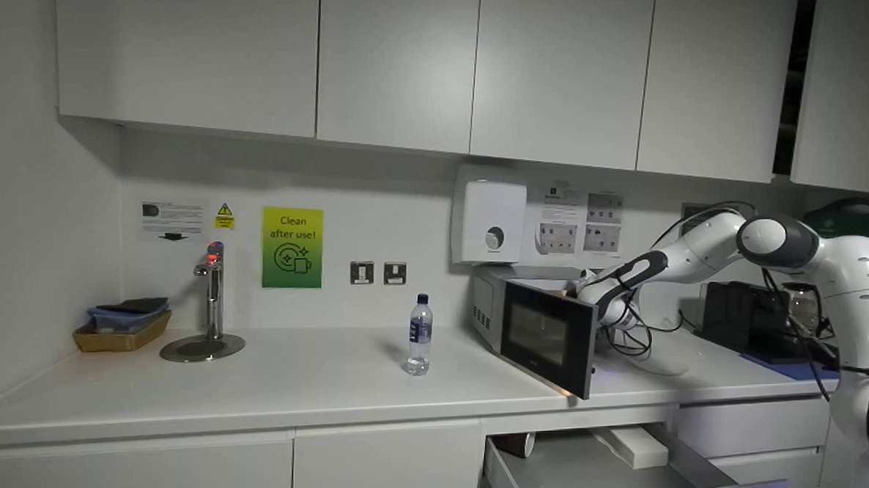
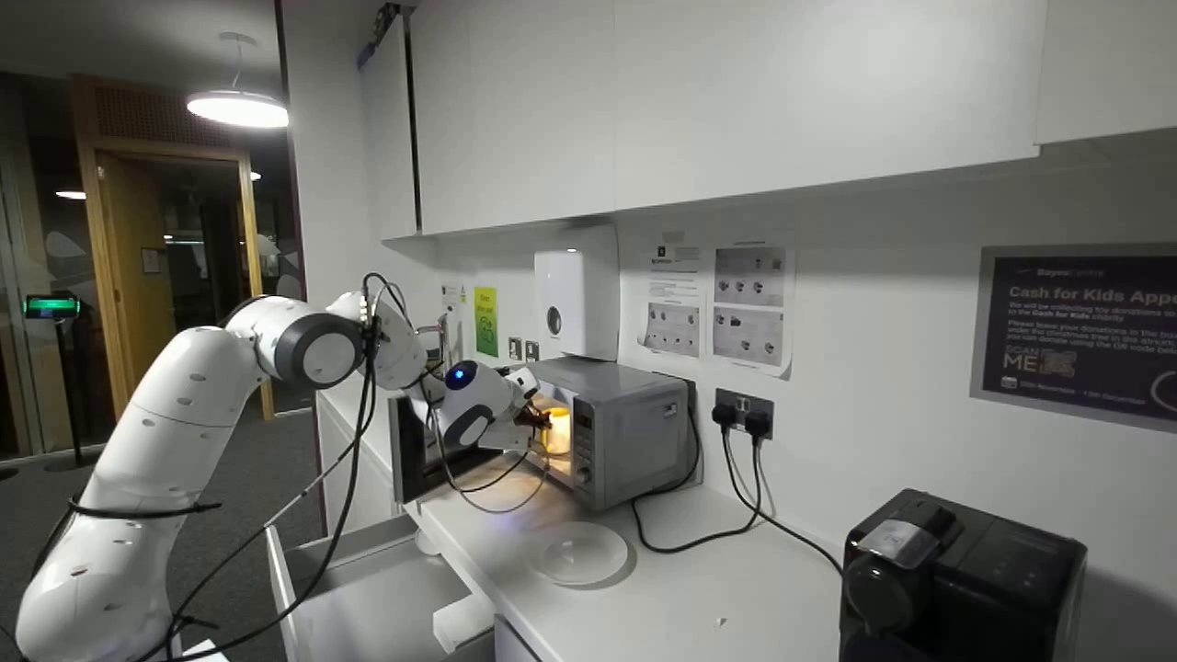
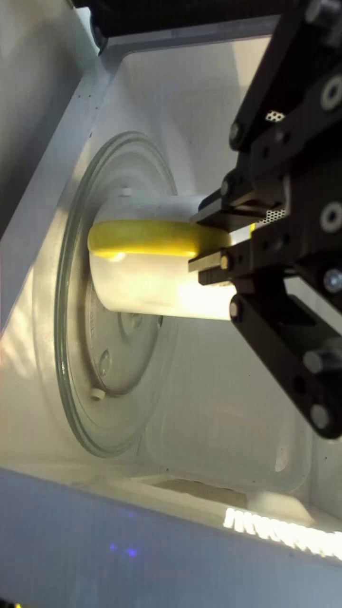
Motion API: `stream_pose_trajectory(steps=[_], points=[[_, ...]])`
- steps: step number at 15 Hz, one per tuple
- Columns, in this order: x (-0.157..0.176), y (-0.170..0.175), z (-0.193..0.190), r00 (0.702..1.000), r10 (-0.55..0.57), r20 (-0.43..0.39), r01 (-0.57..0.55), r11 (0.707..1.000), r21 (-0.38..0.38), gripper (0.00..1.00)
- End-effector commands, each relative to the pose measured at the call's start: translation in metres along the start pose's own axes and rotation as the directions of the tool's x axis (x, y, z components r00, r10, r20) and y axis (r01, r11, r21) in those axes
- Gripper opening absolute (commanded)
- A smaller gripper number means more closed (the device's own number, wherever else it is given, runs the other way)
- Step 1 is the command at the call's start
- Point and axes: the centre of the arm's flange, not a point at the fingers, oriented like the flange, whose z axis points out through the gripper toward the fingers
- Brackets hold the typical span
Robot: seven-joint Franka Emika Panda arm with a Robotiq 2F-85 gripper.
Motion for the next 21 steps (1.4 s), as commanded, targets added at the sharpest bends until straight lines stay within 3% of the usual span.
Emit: stream_pose_trajectory(steps=[1, 21], points=[[0.01, -0.004, -0.033, 1.0, 0.004, -0.017, -0.004, 0.999, -0.035, 0.04], [-0.018, -0.019, -0.104, 1.0, 0.009, 0.022, -0.007, 0.997, -0.074, 0.04]])
